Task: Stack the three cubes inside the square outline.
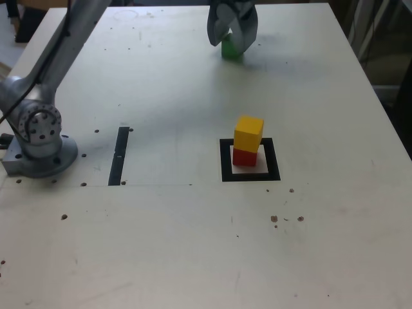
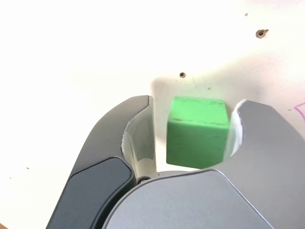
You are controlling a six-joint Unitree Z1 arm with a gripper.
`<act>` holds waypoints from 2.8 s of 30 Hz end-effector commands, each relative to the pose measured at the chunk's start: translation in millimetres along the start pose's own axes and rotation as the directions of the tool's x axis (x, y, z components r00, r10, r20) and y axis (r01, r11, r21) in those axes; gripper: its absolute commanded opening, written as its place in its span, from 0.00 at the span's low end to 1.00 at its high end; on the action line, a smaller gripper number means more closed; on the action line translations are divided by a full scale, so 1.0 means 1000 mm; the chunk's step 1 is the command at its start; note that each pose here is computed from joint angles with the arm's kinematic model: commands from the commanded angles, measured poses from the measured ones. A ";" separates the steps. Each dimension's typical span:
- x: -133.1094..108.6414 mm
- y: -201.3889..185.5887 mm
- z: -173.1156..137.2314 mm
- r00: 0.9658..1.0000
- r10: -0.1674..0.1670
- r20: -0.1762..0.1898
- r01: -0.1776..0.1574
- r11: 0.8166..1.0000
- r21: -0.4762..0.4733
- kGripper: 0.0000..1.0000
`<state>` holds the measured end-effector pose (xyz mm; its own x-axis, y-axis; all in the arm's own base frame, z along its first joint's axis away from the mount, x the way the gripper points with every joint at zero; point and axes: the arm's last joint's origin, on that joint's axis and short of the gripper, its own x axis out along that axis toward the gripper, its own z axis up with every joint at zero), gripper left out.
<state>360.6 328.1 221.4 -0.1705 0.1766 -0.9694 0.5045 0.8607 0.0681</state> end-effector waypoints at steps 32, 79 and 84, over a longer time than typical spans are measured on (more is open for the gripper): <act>-0.146 -0.079 0.009 0.992 0.098 0.081 -0.090 0.990 -0.105 0.25; -0.166 -0.322 0.159 1.000 0.016 0.001 -0.015 0.972 -0.234 0.25; -0.163 -0.321 0.163 1.000 0.013 -0.003 -0.014 0.973 -0.232 0.27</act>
<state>364.1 -54.9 320.1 -0.1581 0.1876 -0.9694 0.2944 0.9461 0.1351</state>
